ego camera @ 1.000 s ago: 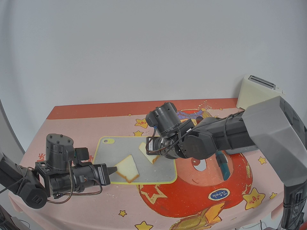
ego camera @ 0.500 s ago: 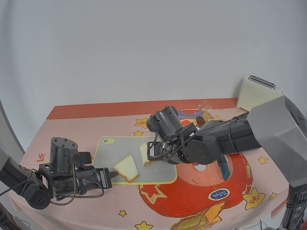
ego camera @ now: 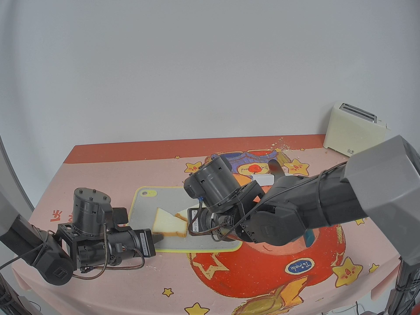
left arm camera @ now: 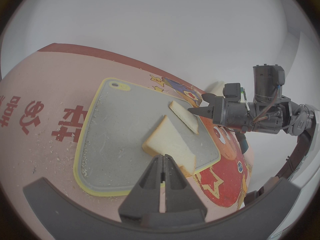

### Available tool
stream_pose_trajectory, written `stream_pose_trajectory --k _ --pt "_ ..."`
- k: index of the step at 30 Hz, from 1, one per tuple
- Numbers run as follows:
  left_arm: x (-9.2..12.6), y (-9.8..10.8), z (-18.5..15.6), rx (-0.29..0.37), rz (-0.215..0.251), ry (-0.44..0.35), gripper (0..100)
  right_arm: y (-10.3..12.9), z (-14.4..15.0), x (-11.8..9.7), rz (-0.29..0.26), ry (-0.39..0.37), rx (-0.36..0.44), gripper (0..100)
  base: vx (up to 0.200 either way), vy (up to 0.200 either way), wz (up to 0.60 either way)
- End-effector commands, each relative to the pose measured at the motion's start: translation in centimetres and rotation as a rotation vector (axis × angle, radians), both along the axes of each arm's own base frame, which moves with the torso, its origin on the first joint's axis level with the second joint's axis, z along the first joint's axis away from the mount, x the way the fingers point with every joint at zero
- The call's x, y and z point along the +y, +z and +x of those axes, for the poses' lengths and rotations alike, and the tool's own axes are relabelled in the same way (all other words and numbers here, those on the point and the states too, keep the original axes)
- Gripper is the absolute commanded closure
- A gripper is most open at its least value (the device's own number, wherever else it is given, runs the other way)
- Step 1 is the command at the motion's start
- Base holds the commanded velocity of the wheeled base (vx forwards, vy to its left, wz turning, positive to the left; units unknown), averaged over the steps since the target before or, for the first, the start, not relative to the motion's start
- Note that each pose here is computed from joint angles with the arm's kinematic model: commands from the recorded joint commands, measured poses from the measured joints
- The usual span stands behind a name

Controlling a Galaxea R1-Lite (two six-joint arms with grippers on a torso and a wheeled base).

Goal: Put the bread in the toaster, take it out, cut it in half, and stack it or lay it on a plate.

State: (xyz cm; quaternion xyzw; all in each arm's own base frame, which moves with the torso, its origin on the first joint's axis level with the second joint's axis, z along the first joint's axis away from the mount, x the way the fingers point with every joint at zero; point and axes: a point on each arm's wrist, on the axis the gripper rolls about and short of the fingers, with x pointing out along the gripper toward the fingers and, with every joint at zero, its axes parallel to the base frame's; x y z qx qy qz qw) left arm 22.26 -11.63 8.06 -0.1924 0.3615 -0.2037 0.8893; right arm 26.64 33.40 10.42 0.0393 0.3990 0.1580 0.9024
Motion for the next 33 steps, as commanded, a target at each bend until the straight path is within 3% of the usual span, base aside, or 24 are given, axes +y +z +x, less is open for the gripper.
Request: stream_pose_trajectory --k 1,12,15,22,33 --pt "0.0 -0.3 0.3 0.007 0.005 0.005 100 0.2 0.1 -0.2 0.001 -0.007 -0.004 100 0.000 0.000 0.00" --pt "0.4 -0.1 0.9 -0.010 0.016 0.049 100 1.4 1.0 -1.4 0.012 -0.042 -0.027 100 0.000 0.000 0.00" --pt "1.0 -0.1 1.6 -0.019 0.025 0.098 100 1.0 1.9 -1.8 0.001 -0.057 -0.026 100 0.000 0.000 0.00" --pt "1.0 0.3 2.1 -0.036 0.018 0.110 100 0.1 3.7 -1.6 0.001 -0.086 -0.027 100 0.000 0.000 0.00" --pt "0.9 0.3 3.3 -0.058 0.034 0.161 100 -0.1 3.9 -1.4 -0.002 -0.077 -0.033 100 0.000 0.000 0.00"
